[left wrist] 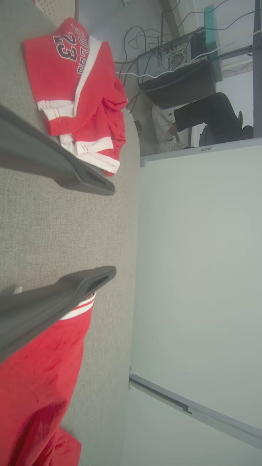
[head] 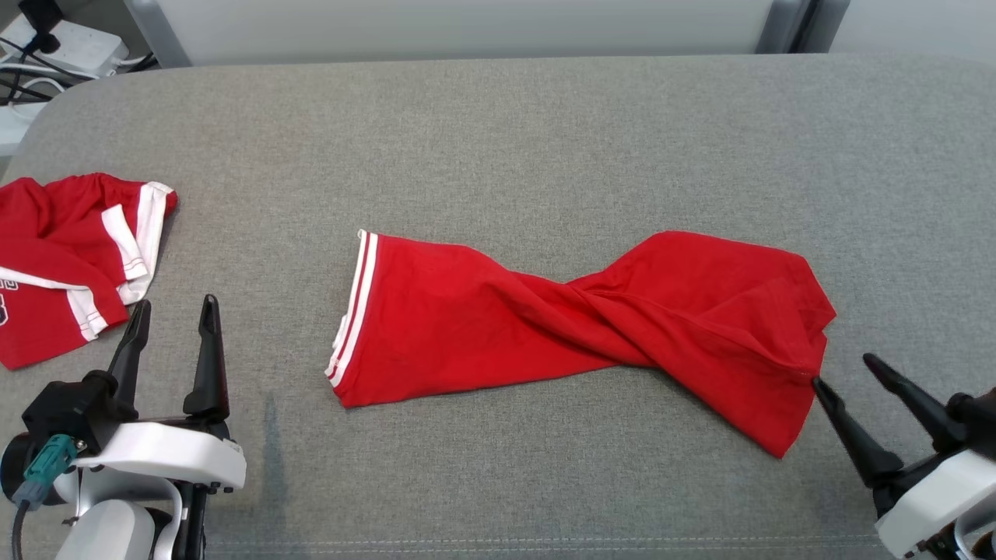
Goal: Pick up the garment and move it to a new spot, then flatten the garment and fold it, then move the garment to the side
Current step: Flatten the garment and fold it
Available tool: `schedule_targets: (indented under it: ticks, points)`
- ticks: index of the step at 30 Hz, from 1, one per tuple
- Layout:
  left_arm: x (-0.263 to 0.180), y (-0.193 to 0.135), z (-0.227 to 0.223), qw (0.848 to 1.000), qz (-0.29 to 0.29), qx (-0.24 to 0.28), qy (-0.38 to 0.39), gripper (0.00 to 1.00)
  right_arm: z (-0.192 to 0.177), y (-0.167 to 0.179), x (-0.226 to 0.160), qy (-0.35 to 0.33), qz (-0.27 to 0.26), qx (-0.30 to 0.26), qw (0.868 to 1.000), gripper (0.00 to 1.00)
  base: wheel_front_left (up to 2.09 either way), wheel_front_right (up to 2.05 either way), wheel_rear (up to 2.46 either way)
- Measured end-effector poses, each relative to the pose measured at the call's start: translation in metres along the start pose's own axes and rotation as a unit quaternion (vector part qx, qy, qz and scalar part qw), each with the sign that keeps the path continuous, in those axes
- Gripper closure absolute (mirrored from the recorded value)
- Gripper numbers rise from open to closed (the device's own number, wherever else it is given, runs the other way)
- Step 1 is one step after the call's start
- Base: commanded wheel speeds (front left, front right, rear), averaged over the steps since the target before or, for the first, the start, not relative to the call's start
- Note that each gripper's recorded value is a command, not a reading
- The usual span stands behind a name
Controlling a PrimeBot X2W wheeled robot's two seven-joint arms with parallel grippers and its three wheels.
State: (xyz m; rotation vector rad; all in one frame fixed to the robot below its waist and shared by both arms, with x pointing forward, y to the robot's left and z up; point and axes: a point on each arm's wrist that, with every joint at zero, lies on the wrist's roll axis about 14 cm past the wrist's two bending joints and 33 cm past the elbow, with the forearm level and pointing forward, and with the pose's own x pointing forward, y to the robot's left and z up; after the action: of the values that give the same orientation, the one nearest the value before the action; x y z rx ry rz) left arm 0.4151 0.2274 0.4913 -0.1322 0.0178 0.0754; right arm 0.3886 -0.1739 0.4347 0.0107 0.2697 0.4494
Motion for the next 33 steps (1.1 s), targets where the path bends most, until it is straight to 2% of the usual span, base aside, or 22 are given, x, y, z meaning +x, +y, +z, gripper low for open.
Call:
schedule_targets:
  ticks: [5, 10, 17, 25, 33]
  points:
    - [-0.009, 0.000, 0.006, 1.000, 0.000, 0.001, -0.005, 0.00, 0.038, -0.022, -0.010, -0.082, -0.067, 0.037, 0.994, 0.00, 0.00, 0.00, 0.00]
    - [-0.013, -0.003, 0.023, 1.000, -0.003, 0.002, -0.026, 0.00, 0.061, -0.031, -0.017, -0.136, -0.111, 0.039, 0.984, 0.00, 0.00, 0.00, 0.00]
    - [-0.027, -0.006, 0.026, 1.000, -0.010, 0.011, -0.022, 0.00, 0.084, -0.003, -0.015, -0.180, -0.100, 0.035, 0.978, 0.00, 0.00, 0.00, 0.00]
    - [-0.045, 0.000, 0.022, 1.000, -0.003, 0.030, -0.007, 0.00, 0.068, 0.012, -0.029, -0.170, -0.107, 0.060, 0.978, 0.00, 0.00, 0.00, 0.00]
    - [-0.057, 0.007, 0.018, 1.000, 0.006, 0.021, -0.004, 0.00, 0.069, 0.016, -0.036, -0.170, -0.110, 0.063, 0.977, 0.00, 0.00, 0.00, 0.00]
